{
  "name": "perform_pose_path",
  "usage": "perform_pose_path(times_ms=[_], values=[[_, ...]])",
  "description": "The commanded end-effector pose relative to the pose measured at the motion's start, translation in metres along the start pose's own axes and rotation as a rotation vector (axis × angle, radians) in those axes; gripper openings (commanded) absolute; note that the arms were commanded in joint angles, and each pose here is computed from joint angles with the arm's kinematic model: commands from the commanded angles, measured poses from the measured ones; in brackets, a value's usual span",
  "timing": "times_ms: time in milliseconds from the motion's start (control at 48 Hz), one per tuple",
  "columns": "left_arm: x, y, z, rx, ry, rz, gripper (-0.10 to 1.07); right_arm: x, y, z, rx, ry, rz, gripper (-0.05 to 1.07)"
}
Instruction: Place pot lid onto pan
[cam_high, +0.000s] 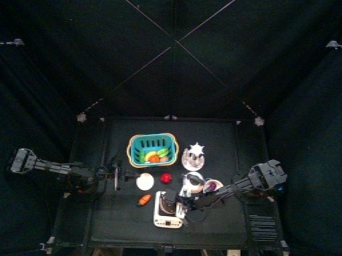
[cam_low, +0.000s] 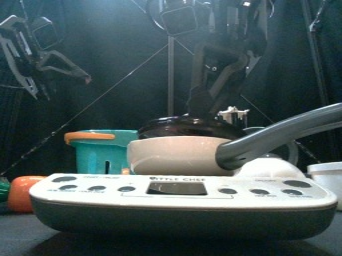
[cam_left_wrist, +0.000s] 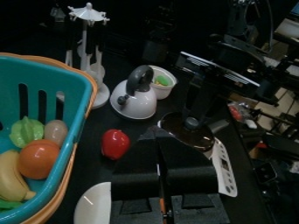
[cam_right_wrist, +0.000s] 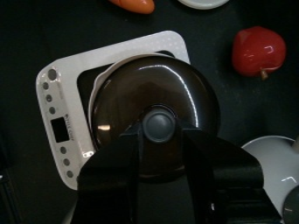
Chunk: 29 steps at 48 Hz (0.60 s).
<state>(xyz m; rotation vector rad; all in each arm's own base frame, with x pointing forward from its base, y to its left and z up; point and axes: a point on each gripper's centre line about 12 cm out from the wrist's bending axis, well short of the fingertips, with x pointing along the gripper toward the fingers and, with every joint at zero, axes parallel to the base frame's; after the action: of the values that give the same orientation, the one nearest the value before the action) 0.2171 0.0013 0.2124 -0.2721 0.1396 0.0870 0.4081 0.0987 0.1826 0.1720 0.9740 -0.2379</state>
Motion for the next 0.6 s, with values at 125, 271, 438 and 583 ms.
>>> perform_pose_path(times_ms=[125,271,438,583], values=[[0.001,-0.001,0.004,-0.003,-0.015,-0.003,-0.03,-0.006,0.005,0.017,0.008,-0.044,0.020,0.61],[0.001,-0.001,0.003,-0.002,-0.010,-0.003,-0.03,-0.007,0.006,0.020,0.010,-0.050,0.024,0.61],[0.001,-0.001,0.003,-0.002,-0.010,-0.002,-0.03,-0.009,0.009,0.023,0.004,-0.053,0.029,0.61],[0.001,-0.001,0.003,-0.002,-0.009,-0.001,-0.03,-0.011,0.010,0.026,0.007,-0.048,0.016,0.61]])
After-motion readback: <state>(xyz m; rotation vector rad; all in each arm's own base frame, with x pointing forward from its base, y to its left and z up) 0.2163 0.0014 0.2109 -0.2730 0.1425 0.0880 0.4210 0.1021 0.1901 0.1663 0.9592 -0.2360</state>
